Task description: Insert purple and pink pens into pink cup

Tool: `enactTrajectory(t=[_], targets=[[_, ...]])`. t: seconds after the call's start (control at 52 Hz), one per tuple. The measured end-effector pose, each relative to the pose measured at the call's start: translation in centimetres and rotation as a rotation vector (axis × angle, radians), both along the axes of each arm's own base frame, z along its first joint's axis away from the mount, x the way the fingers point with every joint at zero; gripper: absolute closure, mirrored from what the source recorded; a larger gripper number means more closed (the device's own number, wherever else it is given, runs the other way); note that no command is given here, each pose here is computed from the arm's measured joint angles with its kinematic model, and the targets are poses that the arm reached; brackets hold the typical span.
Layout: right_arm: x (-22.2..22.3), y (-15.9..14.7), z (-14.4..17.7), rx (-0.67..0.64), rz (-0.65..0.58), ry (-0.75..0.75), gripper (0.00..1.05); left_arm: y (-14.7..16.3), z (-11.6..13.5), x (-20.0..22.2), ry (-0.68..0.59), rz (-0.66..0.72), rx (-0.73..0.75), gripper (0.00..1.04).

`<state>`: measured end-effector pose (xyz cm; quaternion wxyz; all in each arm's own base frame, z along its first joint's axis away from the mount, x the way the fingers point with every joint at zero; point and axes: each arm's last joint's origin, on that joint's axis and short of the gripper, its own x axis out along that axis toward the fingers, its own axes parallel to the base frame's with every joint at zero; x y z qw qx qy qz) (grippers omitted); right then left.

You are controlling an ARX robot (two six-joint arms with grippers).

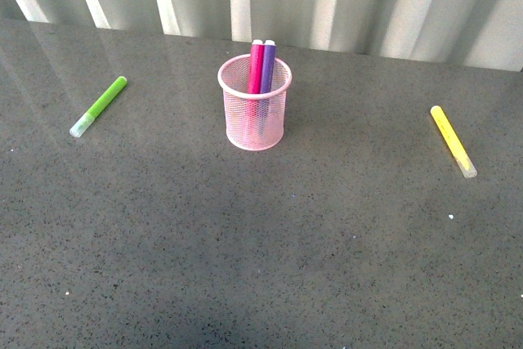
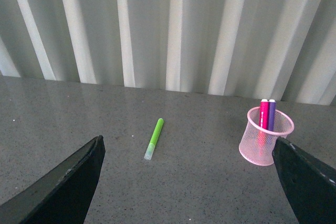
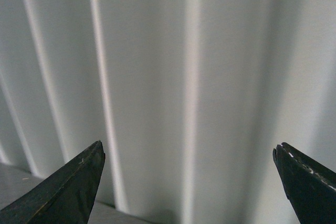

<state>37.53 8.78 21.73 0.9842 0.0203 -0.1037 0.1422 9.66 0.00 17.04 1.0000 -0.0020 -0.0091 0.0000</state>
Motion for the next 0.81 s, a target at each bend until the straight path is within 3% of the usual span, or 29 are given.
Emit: enactTrajectory(t=[0.154, 0.346, 0.48, 0.634, 0.807], targets=[[-5.8, -5.4, 1.7, -0.176, -0.195, -0.142, 0.07, 0.0, 0.0, 0.0, 0.000, 0.000, 0.000, 0.07], [-10.6, -10.0, 0.3, -0.318, -0.281, -0.105, 0.07, 0.0, 0.0, 0.0, 0.000, 0.000, 0.000, 0.07], [-12.4, -11.6, 0.3, -0.316, -0.324, -0.058, 0.10, 0.0, 0.0, 0.0, 0.000, 0.000, 0.000, 0.07], [-15.7, -11.2, -0.5, -0.132, -0.297, 0.188, 0.34, 0.0, 0.0, 0.0, 0.000, 0.001, 0.000, 0.07], [-18.9, -10.3, -2.2, -0.064, -0.291, 0.215, 0.70, 0.0, 0.0, 0.0, -0.001, 0.000, 0.000, 0.07]])
